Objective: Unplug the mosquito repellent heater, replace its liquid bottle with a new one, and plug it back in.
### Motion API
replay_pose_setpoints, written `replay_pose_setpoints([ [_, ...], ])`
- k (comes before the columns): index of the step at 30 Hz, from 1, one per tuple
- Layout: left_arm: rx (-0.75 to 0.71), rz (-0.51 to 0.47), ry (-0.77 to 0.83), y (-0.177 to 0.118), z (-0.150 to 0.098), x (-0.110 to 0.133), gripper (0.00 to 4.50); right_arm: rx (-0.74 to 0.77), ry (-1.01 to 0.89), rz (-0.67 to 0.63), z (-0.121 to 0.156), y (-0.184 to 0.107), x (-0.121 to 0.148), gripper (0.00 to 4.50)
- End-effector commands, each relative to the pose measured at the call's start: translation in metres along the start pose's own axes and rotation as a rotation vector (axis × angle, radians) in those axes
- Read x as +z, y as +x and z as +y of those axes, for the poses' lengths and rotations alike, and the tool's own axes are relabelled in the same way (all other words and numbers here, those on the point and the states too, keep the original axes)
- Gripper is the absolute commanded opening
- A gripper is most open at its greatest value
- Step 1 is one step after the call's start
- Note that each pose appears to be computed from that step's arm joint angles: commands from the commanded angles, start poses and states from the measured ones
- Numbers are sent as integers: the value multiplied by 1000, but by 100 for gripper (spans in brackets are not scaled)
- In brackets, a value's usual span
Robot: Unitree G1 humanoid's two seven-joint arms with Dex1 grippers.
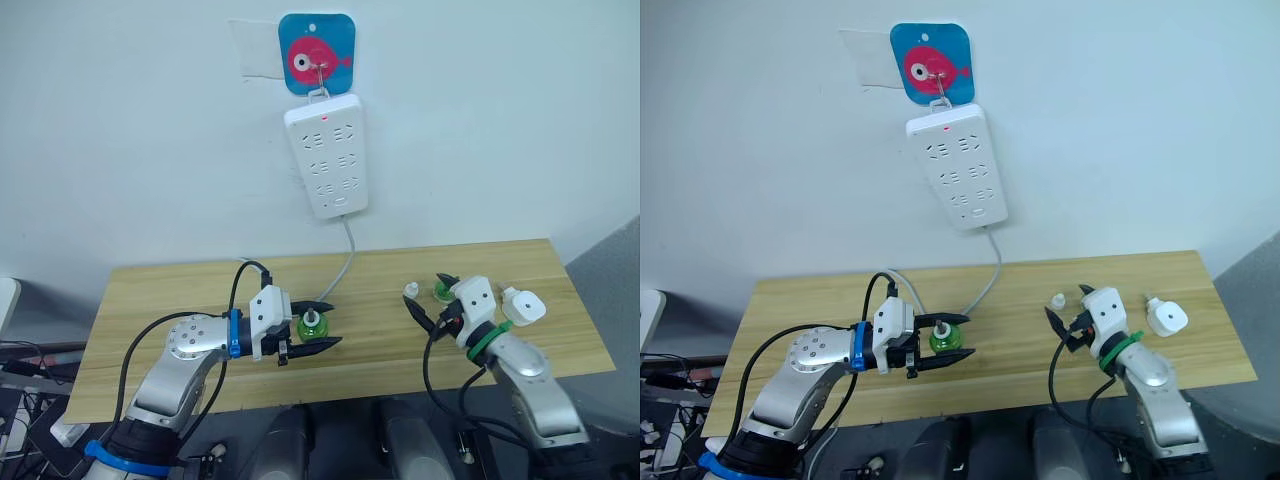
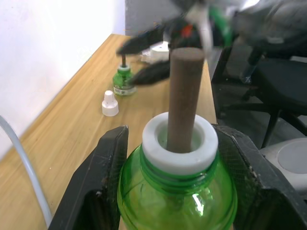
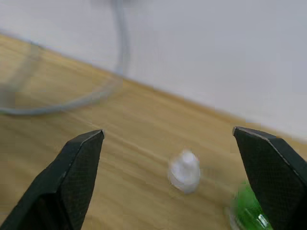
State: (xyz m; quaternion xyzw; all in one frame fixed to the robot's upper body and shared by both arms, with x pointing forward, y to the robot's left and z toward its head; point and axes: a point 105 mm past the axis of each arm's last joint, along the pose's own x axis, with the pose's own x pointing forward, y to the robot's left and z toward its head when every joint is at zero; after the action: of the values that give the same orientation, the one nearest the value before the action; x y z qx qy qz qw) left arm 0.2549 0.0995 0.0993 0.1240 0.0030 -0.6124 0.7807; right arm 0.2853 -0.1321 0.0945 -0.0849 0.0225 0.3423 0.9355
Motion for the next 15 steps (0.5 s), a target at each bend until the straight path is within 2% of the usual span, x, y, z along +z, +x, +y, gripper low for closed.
replay_pose_setpoints([
  [1,-26,-46,38,0,-1,11,228,373,78,-52,54,-4,36,449],
  [3,-42,-49,43,1,-1,10,228,518,72,-47,71,-5,46,449],
  [6,-71,-48,60,3,-3,11,228,628,70,-61,84,5,59,449],
  [10,-80,-53,68,6,-2,12,228,684,37,-78,93,23,66,449],
  [15,-74,-52,77,6,2,14,228,722,24,-88,101,32,67,449],
])
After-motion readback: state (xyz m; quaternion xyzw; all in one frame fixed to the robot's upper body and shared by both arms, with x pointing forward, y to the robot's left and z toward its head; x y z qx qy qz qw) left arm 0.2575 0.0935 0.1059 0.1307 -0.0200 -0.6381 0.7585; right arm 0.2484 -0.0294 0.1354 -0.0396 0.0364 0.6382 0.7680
